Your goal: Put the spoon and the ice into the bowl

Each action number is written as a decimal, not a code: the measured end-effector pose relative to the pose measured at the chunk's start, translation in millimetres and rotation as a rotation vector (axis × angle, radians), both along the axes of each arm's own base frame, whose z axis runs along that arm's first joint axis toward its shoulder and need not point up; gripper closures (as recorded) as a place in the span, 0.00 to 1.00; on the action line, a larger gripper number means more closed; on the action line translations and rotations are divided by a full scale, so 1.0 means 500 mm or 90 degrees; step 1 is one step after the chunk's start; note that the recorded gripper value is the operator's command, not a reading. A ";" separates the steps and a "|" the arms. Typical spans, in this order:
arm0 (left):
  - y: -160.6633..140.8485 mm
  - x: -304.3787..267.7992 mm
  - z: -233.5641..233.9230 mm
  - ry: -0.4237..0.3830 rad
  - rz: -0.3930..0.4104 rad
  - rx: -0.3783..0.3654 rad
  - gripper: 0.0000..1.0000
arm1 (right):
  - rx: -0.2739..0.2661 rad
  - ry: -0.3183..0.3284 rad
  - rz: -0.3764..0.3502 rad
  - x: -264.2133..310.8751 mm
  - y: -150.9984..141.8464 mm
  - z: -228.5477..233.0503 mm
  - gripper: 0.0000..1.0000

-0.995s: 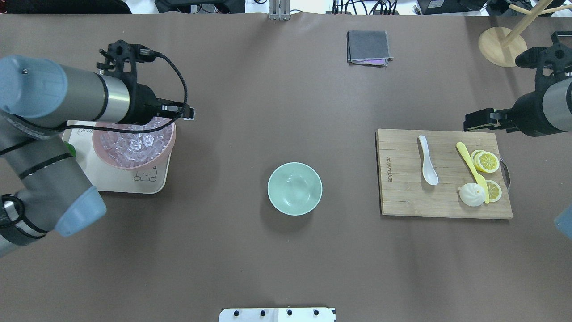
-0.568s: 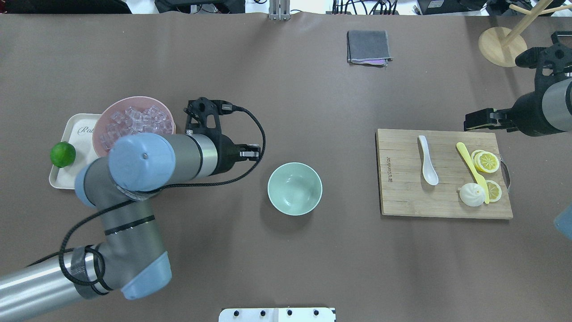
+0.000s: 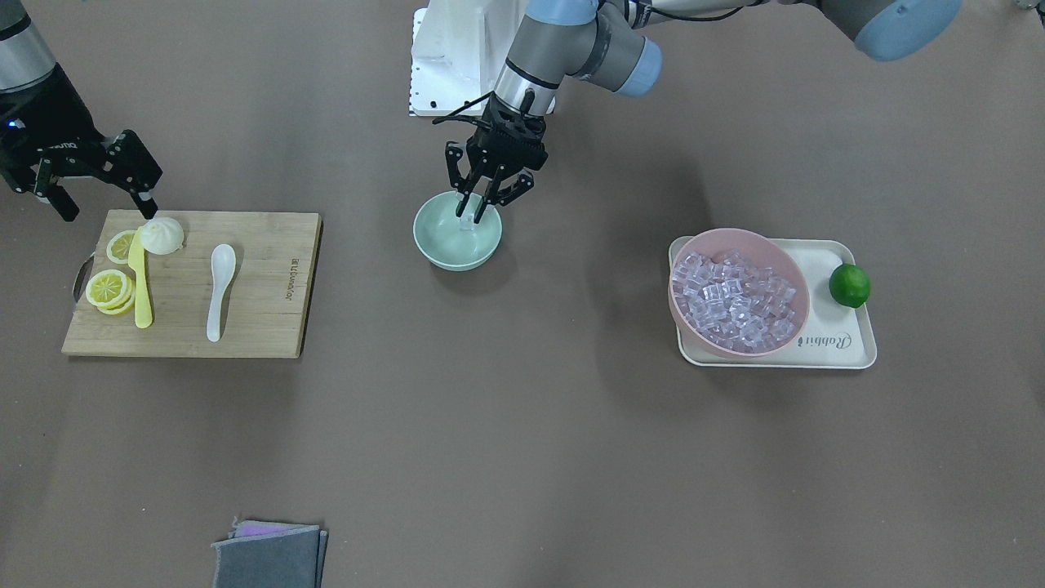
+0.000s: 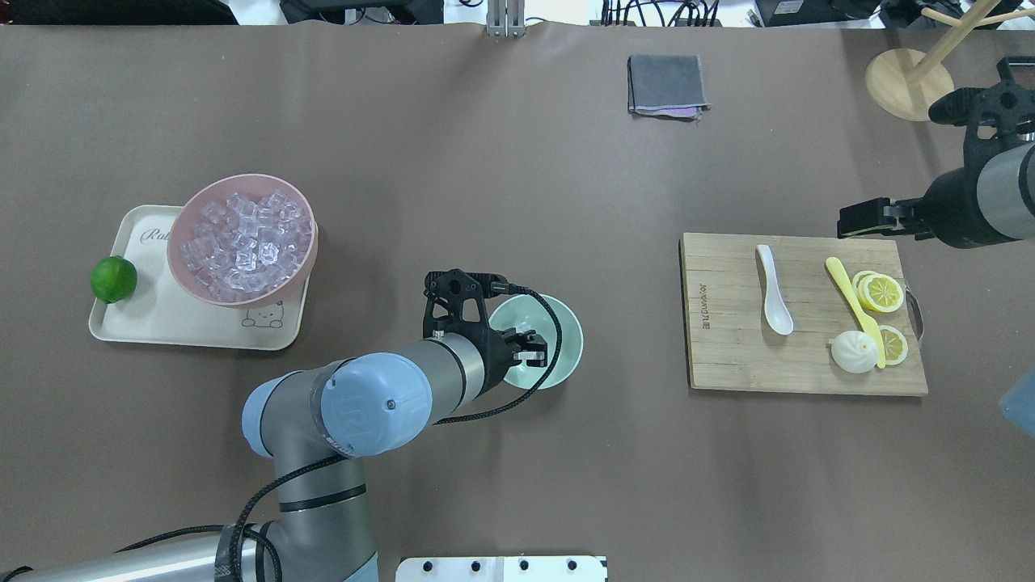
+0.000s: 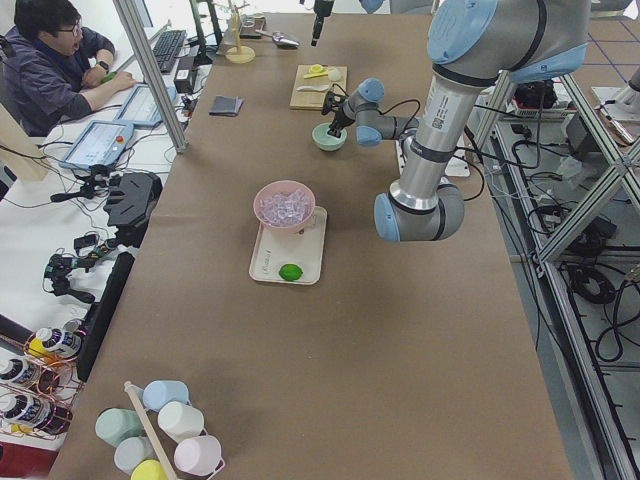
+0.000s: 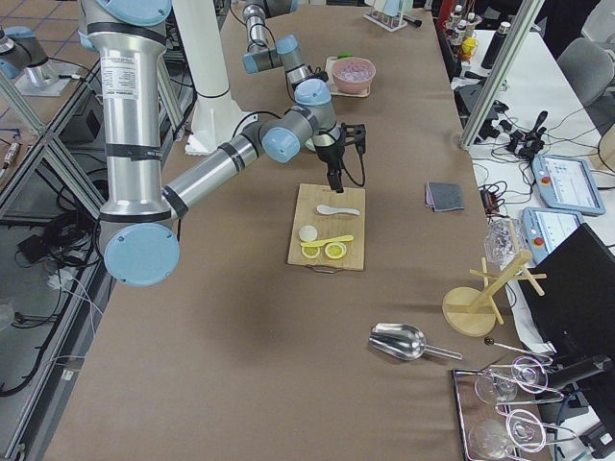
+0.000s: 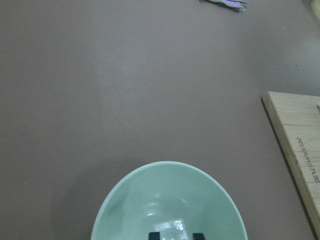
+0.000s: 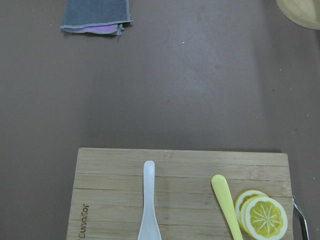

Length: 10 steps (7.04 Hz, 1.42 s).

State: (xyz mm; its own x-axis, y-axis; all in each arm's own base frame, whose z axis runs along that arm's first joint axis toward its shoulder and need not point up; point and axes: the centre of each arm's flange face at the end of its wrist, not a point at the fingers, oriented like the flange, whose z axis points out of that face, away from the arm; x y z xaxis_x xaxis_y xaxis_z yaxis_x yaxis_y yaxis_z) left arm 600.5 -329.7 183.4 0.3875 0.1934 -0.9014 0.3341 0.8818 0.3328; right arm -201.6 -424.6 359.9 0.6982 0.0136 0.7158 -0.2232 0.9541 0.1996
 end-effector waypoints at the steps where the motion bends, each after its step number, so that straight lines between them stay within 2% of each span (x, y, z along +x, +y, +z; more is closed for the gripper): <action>1: 0.002 0.006 0.001 -0.001 0.001 0.000 0.14 | 0.000 0.000 0.000 -0.002 0.001 0.000 0.00; 2: 0.003 0.006 -0.002 0.004 0.001 0.001 0.04 | 0.000 -0.001 0.000 -0.003 0.000 -0.002 0.00; 4: 0.003 -0.005 -0.017 0.024 -0.001 0.008 0.03 | 0.003 -0.002 0.000 -0.005 0.000 -0.006 0.00; 6: -0.025 -0.084 -0.061 0.045 -0.006 0.014 0.03 | 0.000 -0.003 0.000 -0.010 -0.001 -0.005 0.00; 7: -0.075 -0.150 -0.059 0.009 0.013 -0.005 0.02 | -0.001 0.000 0.003 -0.015 -0.001 -0.003 0.00; 9: -0.218 -0.357 -0.013 -0.127 0.076 -0.038 0.02 | -0.003 0.007 0.008 -0.036 0.002 0.001 0.00; 10: -0.274 -0.467 0.040 -0.204 0.090 -0.048 0.01 | -0.003 0.010 0.010 -0.048 0.005 0.000 0.00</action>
